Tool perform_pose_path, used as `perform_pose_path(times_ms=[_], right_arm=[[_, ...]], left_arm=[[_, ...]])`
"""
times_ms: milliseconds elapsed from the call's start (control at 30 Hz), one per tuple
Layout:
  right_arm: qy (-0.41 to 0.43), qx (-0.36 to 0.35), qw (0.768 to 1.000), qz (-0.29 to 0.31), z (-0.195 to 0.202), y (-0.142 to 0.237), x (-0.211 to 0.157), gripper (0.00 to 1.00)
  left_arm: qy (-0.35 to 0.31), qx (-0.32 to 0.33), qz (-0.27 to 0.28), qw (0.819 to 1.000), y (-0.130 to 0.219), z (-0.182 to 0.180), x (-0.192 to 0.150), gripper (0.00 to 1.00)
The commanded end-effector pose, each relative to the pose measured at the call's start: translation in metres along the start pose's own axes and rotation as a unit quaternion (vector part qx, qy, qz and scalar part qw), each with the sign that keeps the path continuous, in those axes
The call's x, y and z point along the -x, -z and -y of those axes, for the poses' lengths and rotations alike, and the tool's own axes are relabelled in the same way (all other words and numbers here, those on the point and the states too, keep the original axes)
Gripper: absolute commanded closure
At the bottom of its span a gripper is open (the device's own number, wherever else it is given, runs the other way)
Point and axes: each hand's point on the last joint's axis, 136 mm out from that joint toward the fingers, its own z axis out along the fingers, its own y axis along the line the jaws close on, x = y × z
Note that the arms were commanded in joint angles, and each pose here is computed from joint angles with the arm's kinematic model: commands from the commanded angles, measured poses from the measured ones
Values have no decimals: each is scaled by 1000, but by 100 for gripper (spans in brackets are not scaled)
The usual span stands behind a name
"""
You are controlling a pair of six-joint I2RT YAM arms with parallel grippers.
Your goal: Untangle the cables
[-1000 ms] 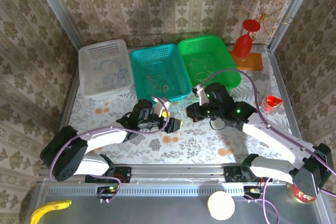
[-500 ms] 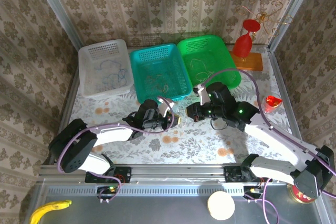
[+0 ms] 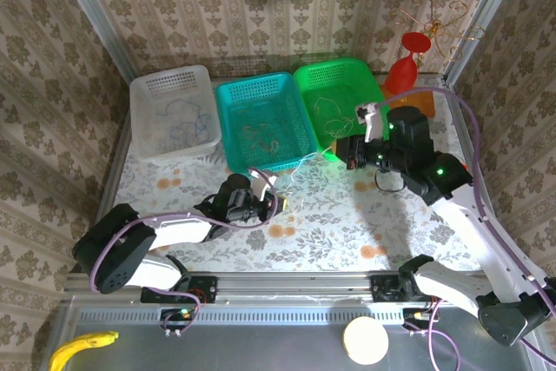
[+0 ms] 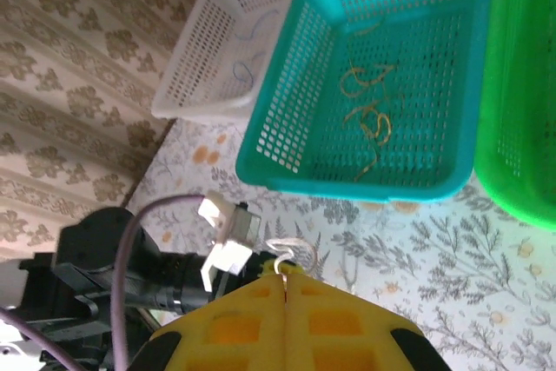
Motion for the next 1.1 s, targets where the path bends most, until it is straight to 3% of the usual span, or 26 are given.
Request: perform_pose_path(times_ms=[0, 267, 433, 500, 633, 700, 800, 833, 967, 1067], right_arm=[[18, 22, 999, 24, -15, 21, 19, 100], [14, 71, 991, 117, -45, 57, 75, 100], [7, 129, 985, 112, -67, 57, 82, 100], [7, 133, 985, 107, -69, 55, 80, 100], [9, 135, 985, 103, -70, 52, 78, 100], [9, 135, 986, 102, -70, 51, 78, 100], [6, 131, 987, 93, -66, 45, 72, 100], [3, 128, 988, 87, -63, 41, 68, 100], [-26, 103, 993, 52, -37, 14, 36, 100], [-52, 80, 995, 18, -14, -10, 2, 89]], left_arm=[[11, 5, 17, 1000, 6, -4, 3, 100], [15, 10, 8, 1000, 8, -9, -9, 100], [10, 1, 20, 1000, 9, -3, 1, 100], [7, -3, 26, 1000, 11, 1, 7, 88], [-3, -11, 34, 999, 14, 8, 19, 74], [-9, -12, 38, 999, 16, 11, 25, 77], [-15, -16, 49, 999, 21, 17, 35, 98], [-17, -16, 51, 998, 23, 18, 37, 100], [-21, -17, 58, 998, 29, 22, 43, 100], [-23, -19, 65, 997, 34, 25, 47, 100]])
